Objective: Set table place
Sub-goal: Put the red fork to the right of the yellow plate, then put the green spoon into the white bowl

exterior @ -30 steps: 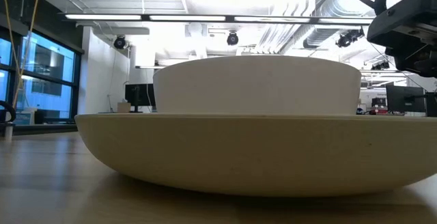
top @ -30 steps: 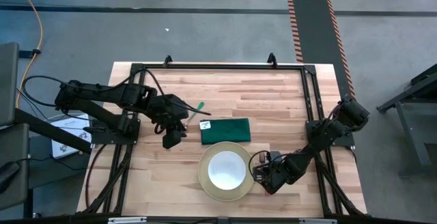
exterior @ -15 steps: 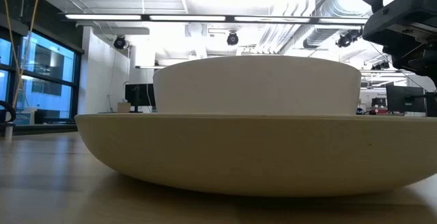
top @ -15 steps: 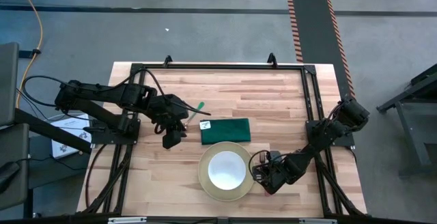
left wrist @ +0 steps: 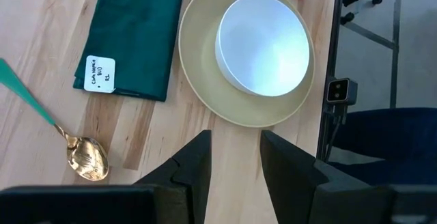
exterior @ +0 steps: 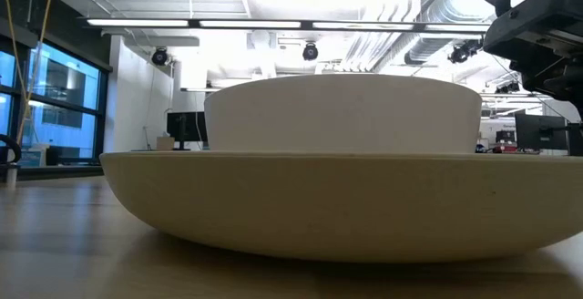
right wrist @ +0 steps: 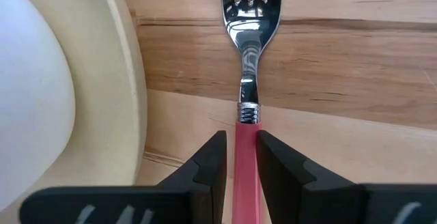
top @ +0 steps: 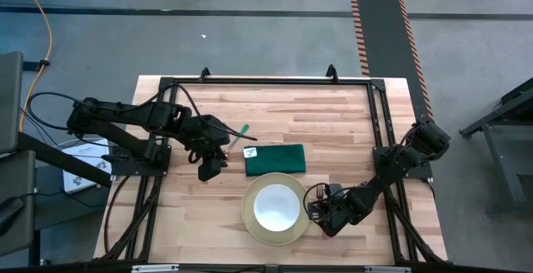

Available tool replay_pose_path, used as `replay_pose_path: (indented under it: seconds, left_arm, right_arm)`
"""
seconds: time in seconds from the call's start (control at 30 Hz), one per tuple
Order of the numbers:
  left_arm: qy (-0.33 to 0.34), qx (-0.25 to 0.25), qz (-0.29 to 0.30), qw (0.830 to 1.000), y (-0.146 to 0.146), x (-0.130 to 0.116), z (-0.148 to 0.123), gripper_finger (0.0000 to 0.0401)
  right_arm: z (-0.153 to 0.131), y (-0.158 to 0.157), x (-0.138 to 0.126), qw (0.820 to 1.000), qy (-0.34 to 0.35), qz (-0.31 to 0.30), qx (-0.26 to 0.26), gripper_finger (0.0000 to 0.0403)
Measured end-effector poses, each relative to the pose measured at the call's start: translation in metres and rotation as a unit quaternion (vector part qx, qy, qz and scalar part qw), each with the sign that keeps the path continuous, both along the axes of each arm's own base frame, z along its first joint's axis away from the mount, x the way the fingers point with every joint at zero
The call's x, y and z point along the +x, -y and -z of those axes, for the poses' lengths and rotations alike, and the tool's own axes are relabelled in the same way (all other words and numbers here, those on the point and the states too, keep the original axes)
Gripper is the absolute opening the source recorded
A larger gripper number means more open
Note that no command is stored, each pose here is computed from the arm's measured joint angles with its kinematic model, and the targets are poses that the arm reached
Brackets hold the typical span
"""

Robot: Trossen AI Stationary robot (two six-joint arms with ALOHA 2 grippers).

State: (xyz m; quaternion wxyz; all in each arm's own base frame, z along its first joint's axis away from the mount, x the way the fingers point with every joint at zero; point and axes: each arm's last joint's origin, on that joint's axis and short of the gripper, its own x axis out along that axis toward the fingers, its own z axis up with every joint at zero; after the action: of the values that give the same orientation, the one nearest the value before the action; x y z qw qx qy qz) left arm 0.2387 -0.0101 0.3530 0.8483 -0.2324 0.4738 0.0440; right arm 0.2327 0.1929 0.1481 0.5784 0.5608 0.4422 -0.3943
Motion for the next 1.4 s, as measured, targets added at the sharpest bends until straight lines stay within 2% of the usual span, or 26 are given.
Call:
replay_pose_path:
  seconds: [0.23,0.5,0.7,0.8,0.9,1.0,1.07,1.13,1.2,1.3,1.4]
  left_arm:
    - [-0.005,0.000,0.000,1.000,0.000,-0.001,0.001,0.0115]
    - [-0.012,0.001,0.000,1.000,0.000,-0.002,0.001,0.0115]
    - [-0.012,0.001,0.001,1.000,0.000,-0.002,0.001,0.0115]
    - [-0.012,0.000,0.000,1.000,0.000,-0.002,0.001,0.0115]
    - [-0.014,-0.006,-0.009,1.000,0.000,-0.002,0.001,0.0115]
    - [-0.016,-0.010,-0.022,1.000,0.000,-0.002,0.001,0.0115]
    - [-0.018,-0.016,-0.033,0.999,0.000,-0.002,0.001,0.0115]
    - [-0.019,-0.020,-0.046,0.999,0.000,-0.002,0.001,0.0115]
    - [-0.020,-0.025,-0.060,0.998,-0.001,-0.002,0.001,0.0115]
    - [-0.023,-0.031,-0.085,0.996,-0.001,-0.002,0.001,0.0115]
    - [-0.025,-0.033,-0.112,0.993,-0.002,-0.002,0.002,0.0115]
  right_arm:
    - [-0.003,-0.002,-0.003,1.000,0.002,-0.006,0.002,0.0071]
    - [-0.019,0.000,-0.012,1.000,0.013,-0.008,-0.002,0.0071]
    - [-0.046,0.010,-0.019,0.998,0.059,-0.015,-0.017,0.0071]
    - [-0.069,0.021,-0.026,0.990,0.129,-0.001,-0.053,0.0071]
    - [-0.096,0.031,-0.031,0.963,0.238,0.015,-0.126,0.0071]
    - [-0.122,0.040,-0.033,0.907,0.351,0.038,-0.230,0.0071]
    - [-0.139,0.043,-0.033,0.869,0.397,0.045,-0.292,0.0071]
    - [-0.155,0.046,-0.033,0.842,0.419,0.040,-0.338,0.0071]
    - [-0.168,0.048,-0.031,0.824,0.430,0.032,-0.367,0.0071]
    - [-0.184,0.053,-0.026,0.807,0.445,0.006,-0.387,0.0071]
    - [-0.197,0.056,-0.020,0.784,0.463,-0.043,-0.411,0.0071]
